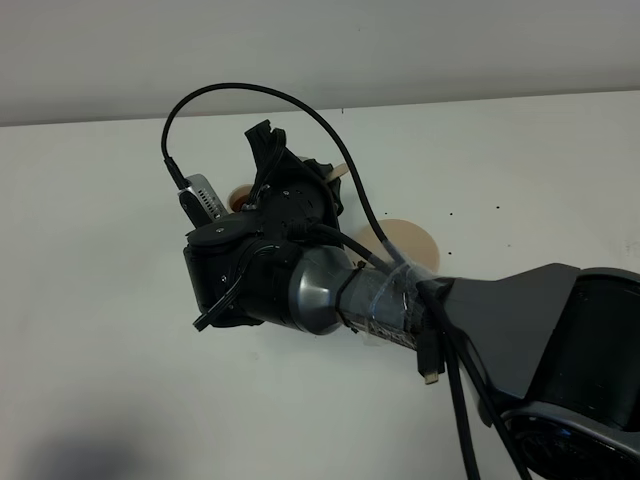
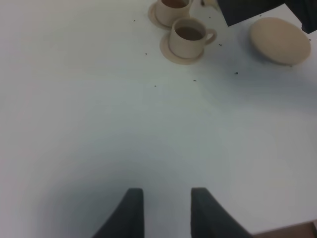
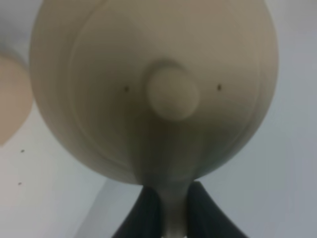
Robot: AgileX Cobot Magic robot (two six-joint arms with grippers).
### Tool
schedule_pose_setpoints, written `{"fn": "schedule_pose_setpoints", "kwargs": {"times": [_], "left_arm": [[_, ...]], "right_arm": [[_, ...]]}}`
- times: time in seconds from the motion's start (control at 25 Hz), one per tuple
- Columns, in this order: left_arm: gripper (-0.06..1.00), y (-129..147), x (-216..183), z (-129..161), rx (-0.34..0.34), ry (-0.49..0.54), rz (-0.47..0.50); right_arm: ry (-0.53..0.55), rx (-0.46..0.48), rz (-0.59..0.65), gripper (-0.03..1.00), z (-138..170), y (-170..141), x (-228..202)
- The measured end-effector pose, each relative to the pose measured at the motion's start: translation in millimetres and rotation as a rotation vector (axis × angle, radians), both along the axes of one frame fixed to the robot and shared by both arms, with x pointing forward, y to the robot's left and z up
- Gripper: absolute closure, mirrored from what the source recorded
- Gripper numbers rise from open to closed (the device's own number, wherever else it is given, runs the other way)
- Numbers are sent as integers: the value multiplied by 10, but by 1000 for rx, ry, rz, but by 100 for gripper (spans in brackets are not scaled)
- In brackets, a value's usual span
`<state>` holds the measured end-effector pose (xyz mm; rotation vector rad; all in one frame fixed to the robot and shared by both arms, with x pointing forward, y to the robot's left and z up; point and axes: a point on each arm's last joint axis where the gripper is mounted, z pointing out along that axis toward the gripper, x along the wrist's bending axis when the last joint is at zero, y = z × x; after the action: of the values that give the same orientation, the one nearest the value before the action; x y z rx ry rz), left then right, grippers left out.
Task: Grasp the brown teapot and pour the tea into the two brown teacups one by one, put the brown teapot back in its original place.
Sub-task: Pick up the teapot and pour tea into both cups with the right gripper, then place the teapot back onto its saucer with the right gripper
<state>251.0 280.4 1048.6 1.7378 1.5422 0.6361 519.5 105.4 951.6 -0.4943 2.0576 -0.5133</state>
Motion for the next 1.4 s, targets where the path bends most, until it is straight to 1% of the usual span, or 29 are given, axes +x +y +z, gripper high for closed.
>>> {"fn": "schedule_pose_setpoints", "kwargs": {"times": [0.12,0.28,0.4,0.64,0.76,0.84,0.92,1.04,1.12,1.24,1.4], "left_arm": [[69,0,0,0,0,0,0],[69,0,0,0,0,0,0],[69,0,0,0,-1,0,1],[69,0,0,0,-1,0,1],[69,0,0,0,-1,0,1],[69,0,0,0,-1,0,1],[69,0,0,0,-1,0,1],[69,0,0,0,-1,0,1],[69,0,0,0,-1,0,1],[69,0,0,0,-1,0,1],[69,0,0,0,-1,0,1]], "right_arm": [[14,5,-10,86,-11,-9,0],[97,38,-34,86,22,-61,8],[158,90,-50,86,191,-157,65],[303,218,-128,86,546,-479,250],[411,296,-188,86,669,-671,343],[503,343,-224,86,696,-778,380],[593,385,-262,86,676,-874,435],[733,465,-287,86,637,-945,472],[794,501,-279,86,628,-964,485],[831,518,-263,86,625,-956,476],[842,522,-257,86,625,-948,468]]}}
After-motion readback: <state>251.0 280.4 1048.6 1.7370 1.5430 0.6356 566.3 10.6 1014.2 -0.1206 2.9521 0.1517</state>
